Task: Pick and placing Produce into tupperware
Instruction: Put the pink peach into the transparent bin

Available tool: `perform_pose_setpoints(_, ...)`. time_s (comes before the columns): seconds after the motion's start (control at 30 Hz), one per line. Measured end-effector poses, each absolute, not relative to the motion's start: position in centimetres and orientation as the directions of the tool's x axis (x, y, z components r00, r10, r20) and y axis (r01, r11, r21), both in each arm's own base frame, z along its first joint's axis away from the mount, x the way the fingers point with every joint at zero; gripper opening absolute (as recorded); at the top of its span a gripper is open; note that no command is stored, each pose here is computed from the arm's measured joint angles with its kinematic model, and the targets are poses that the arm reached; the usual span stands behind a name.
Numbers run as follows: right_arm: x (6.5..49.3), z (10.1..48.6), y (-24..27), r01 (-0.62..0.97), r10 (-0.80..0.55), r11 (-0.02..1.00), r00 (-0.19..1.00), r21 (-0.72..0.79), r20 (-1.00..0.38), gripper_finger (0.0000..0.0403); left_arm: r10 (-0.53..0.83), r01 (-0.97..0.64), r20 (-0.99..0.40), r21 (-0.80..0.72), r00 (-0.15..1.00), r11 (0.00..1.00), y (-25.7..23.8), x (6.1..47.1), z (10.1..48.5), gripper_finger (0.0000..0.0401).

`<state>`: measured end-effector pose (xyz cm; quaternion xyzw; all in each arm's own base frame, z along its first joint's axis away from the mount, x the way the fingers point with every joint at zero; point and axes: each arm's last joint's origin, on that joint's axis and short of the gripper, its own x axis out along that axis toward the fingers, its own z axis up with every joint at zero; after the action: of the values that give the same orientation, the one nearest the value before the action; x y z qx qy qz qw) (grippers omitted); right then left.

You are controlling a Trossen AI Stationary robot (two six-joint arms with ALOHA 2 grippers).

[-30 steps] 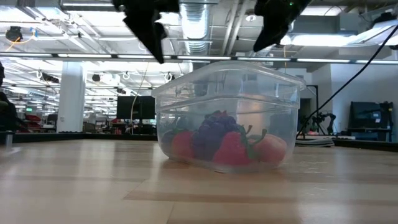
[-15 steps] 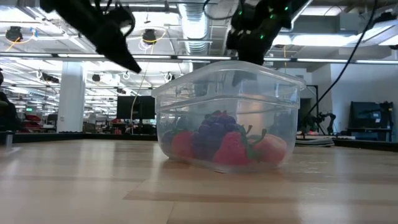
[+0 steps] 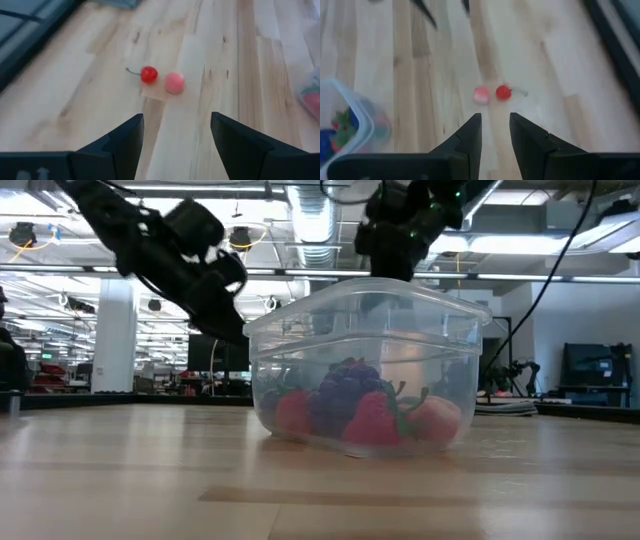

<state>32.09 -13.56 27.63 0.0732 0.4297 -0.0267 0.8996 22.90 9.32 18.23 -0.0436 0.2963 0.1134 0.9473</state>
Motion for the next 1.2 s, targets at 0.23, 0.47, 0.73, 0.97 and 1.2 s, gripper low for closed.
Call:
perform_pose_setpoints(0.23, 29.4, 30.8, -14.8, 0.163, -0.049, 0.983, 0.692, 0.09, -0.72, 0.0123, 0.082, -0.178, -0.621, -0.094, 0.779, 0.98, 10.9, 25.3, 15.8, 0.0221)
perform_pose_setpoints(0.47, 25.3, 31.2, -15.9, 0.251, -0.143, 0.965, 0.736, 0.071, -0.661, 0.0122, 0.07, -0.168, -0.621, -0.102, 0.781, 0.98, 11.6, 26.9, 15.0, 0.0221)
perform_pose_setpoints(0.73, 20.3, 29.3, -12.5, 0.329, -0.27, 0.943, 0.846, 0.052, -0.46, 0.0122, 0.082, -0.181, -0.602, -0.105, 0.794, 0.978, 11.7, 27.1, 15.6, 0.0221)
perform_pose_setpoints(0.97, 17.4, 27.5, -9.9, 0.48, -0.442, 0.877, 0.81, 0.0, -0.386, 0.0122, 0.112, -0.199, -0.585, -0.086, 0.803, 0.976, 11.8, 27.3, 15.6, 0.0221)
perform_pose_setpoints(1.2, 16.3, 25.1, -8.3, 0.528, -0.481, 0.848, 0.8, 0.04, -0.359, 0.0122, 0.122, -0.209, -0.597, -0.078, 0.793, 0.975, 11.7, 27.5, 15.7, 0.0221)
